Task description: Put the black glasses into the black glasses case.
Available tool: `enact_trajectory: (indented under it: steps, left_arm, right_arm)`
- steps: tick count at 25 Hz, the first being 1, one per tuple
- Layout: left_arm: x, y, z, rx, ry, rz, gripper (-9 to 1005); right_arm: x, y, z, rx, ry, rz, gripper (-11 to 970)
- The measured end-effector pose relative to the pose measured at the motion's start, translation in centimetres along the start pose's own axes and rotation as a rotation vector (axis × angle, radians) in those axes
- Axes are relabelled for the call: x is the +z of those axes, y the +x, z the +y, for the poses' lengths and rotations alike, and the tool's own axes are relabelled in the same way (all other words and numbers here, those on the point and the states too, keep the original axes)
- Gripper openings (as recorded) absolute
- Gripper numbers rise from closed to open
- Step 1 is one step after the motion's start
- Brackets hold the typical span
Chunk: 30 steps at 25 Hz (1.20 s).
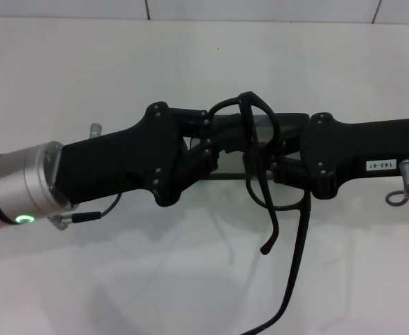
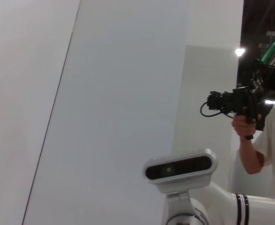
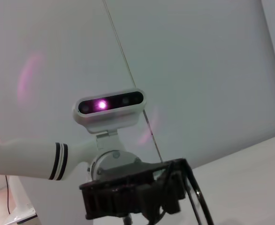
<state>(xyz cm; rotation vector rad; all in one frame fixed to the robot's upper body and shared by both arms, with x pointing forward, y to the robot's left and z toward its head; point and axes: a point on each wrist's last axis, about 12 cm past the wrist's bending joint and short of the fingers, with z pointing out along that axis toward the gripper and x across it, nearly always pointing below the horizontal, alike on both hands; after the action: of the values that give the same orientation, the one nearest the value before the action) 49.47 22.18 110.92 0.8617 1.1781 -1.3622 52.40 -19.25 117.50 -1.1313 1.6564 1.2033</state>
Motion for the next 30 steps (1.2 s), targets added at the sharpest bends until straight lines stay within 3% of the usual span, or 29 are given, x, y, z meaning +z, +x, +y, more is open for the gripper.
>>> enact_trajectory:
  steps: [15,30]
  left_arm:
    - [0.0,-0.2,-0.5,0.011,0.048,-0.027,97]
    - [0.4,0.6,-0.2,0.002,0.029,-0.038,97]
  right_arm:
    - [0.0,-0.2,-0.3,-0.017,0.015,-0.013,98]
    - [1.6,-0.7,-1.4,-0.011,-0.055,-0.078,98]
